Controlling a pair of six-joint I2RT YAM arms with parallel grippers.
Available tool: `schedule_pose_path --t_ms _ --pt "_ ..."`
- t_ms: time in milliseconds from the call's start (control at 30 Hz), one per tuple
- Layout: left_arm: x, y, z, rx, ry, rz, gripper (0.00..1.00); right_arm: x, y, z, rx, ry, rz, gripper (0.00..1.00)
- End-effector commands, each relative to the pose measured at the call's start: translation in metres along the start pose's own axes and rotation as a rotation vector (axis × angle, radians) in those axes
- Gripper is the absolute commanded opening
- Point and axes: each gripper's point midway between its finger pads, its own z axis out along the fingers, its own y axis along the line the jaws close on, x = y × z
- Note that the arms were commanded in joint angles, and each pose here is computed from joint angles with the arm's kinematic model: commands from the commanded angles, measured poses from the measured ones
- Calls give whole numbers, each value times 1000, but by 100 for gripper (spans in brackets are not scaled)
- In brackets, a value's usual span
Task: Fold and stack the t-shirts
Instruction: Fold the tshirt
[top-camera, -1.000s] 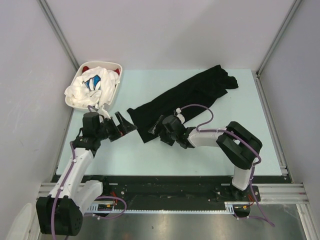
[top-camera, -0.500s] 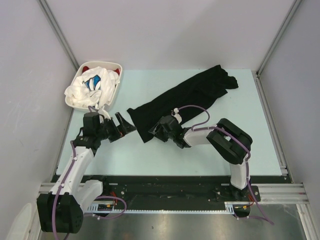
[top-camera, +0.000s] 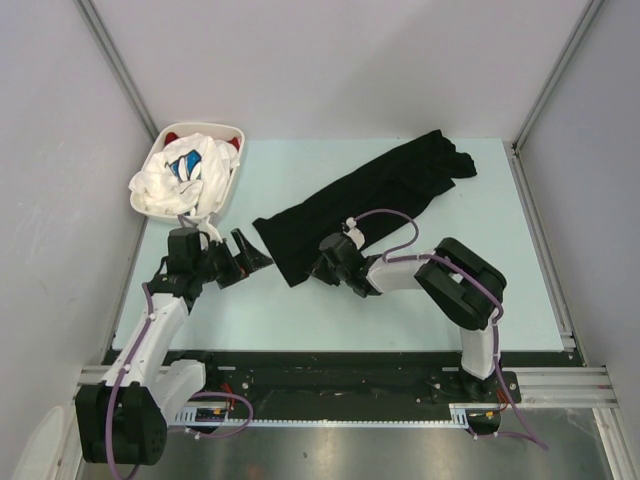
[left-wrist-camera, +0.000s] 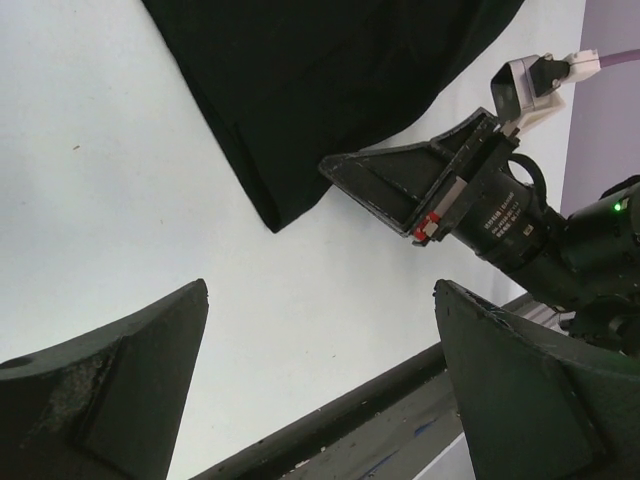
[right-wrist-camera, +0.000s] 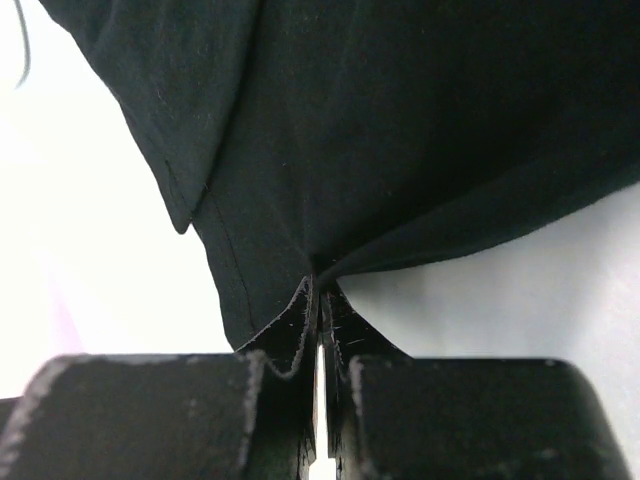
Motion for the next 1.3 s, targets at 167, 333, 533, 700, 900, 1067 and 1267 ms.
schedule_pose_path --t_ms 167,333,533,700,900,1067,1267 --pt "-1 -12 -8 61 -11 21 100 40 -68 -69 306 89 -310 0" --pt "0 -22 -15 89 -16 19 100 71 -78 -111 328 153 -411 0" --pt "7 -23 -19 110 -21 7 100 80 -117 -166 423 147 -463 0" --pt "10 -25 -18 128 -21 -4 100 61 -168 -208 524 78 -419 0" --pt "9 -28 -15 137 -23 -15 100 46 -178 -221 526 32 -370 3" --pt "6 -39 -13 157 -17 7 100 29 -145 -221 447 -13 -381 92" --pt "-7 -63 4 148 17 72 100 -40 -74 -237 342 -158 -343 100"
